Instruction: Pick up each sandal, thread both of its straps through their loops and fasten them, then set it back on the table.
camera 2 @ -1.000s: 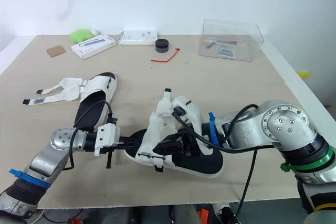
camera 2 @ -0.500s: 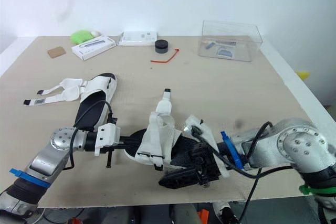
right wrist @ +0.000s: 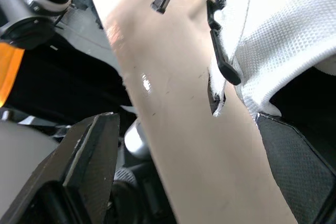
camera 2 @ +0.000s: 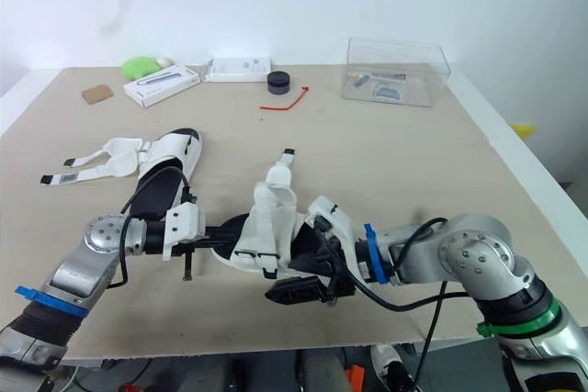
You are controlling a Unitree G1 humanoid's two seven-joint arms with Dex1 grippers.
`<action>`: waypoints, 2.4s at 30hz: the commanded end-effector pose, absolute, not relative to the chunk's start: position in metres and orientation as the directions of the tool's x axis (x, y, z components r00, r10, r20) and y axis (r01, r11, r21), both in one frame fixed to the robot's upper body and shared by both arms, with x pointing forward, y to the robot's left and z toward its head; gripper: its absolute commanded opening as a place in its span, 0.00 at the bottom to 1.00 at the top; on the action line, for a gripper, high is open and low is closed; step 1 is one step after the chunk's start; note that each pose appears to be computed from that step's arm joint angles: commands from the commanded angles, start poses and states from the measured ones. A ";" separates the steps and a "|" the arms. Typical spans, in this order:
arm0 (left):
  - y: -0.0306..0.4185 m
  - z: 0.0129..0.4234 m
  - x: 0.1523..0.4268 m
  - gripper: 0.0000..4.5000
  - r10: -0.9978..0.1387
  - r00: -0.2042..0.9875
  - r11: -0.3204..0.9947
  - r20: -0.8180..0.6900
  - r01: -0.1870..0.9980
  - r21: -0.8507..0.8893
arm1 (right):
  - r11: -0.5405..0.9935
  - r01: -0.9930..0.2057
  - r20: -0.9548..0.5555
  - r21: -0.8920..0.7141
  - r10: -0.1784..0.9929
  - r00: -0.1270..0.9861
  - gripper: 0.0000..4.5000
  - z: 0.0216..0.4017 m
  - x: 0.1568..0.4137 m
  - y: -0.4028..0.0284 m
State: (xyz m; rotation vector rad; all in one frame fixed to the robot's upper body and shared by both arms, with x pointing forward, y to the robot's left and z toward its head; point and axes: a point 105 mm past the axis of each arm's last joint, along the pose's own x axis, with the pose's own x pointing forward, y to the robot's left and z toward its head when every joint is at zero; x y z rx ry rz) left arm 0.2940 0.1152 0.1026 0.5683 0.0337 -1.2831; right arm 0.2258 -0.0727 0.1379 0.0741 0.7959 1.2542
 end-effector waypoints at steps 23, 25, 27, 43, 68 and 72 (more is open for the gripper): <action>0.132 0.095 0.308 0.00 -0.845 0.392 0.242 -0.365 0.887 0.393 | 0.324 -0.840 -0.396 0.435 0.907 0.144 0.72 0.158 0.273 -0.049; 0.131 0.094 0.307 0.00 -0.846 0.388 0.239 -0.365 0.889 0.391 | 0.334 -0.832 -0.393 0.444 0.907 0.154 0.51 0.157 0.274 -0.048; 0.131 0.094 0.306 0.00 -0.847 0.385 0.237 -0.365 0.890 0.389 | 0.339 -0.821 -0.387 0.459 0.908 0.158 0.35 0.156 0.275 -0.046; 0.127 0.091 0.304 0.00 -0.852 0.370 0.228 -0.369 0.899 0.375 | 0.351 -0.787 -0.411 0.508 0.901 0.137 0.01 0.145 0.264 -0.039; 0.127 0.085 0.298 0.00 -0.847 0.357 0.216 -0.393 0.908 0.359 | 0.192 -0.818 -0.507 0.543 0.851 -0.136 0.01 0.121 0.184 -0.061; 0.127 0.084 0.298 0.00 -0.848 0.349 0.207 -0.398 0.911 0.358 | 0.193 -0.819 -0.495 0.540 0.860 -0.124 0.01 0.120 0.184 -0.058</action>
